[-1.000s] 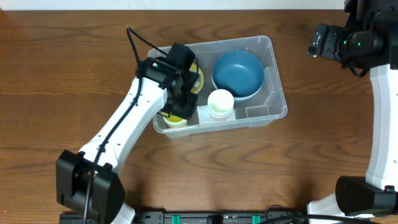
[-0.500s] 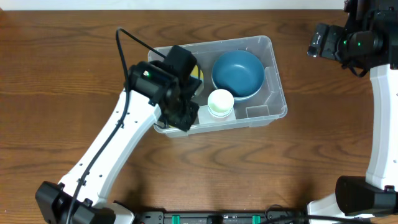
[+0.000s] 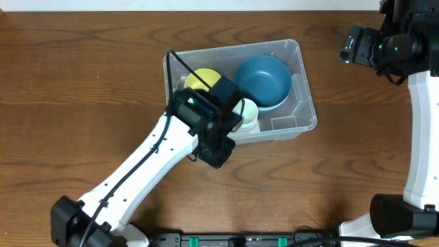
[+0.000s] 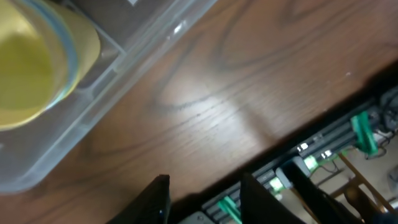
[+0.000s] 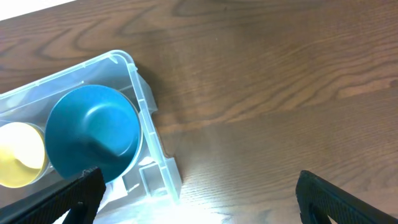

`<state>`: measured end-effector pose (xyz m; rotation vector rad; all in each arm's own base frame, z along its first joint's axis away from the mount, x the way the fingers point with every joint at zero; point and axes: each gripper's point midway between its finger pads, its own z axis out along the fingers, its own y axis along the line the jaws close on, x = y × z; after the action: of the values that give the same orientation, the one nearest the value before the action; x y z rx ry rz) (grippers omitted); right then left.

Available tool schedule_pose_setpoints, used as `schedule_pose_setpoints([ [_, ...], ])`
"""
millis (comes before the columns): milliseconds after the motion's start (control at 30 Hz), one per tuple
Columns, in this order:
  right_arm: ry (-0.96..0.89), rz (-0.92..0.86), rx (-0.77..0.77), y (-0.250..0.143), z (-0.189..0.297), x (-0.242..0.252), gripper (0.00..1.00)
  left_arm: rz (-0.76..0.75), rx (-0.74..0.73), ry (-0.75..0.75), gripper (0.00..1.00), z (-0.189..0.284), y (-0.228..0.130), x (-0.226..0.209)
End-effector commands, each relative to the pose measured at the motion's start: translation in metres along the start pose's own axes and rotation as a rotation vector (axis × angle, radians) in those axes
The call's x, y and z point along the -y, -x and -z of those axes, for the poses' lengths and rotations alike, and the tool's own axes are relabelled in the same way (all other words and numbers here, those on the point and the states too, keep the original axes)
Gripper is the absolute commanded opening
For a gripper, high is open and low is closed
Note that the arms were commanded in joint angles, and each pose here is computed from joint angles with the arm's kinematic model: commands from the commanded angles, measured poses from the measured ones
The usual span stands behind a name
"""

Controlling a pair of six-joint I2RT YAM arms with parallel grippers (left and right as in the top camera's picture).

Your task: Pack container

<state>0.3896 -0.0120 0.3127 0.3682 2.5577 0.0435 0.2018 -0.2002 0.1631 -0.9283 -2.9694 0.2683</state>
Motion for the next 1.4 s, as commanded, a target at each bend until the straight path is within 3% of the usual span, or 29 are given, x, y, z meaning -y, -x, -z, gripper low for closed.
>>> schedule_pose_setpoints([
  [0,-0.001,-0.02,0.006,0.0,0.003,0.002,0.99,0.019,-0.033,0.027,0.38,-0.024,-0.01,-0.009],
  [600,-0.001,-0.019,0.006,0.0,0.003,0.002,0.99,0.006,0.115,0.178,0.39,-0.056,0.023,-0.041],
  [967,-0.001,-0.02,0.006,0.0,0.003,0.002,0.99,0.027,0.157,0.17,0.39,-0.057,0.032,-0.04],
  [1167,-0.001,-0.02,0.006,0.0,0.003,0.002,0.99,0.021,0.194,0.151,0.52,-0.044,0.039,-0.033],
  [1367,-0.001,-0.02,0.006,0.0,0.003,0.002,0.99,0.012,0.349,0.134,0.59,0.005,0.05,-0.024],
])
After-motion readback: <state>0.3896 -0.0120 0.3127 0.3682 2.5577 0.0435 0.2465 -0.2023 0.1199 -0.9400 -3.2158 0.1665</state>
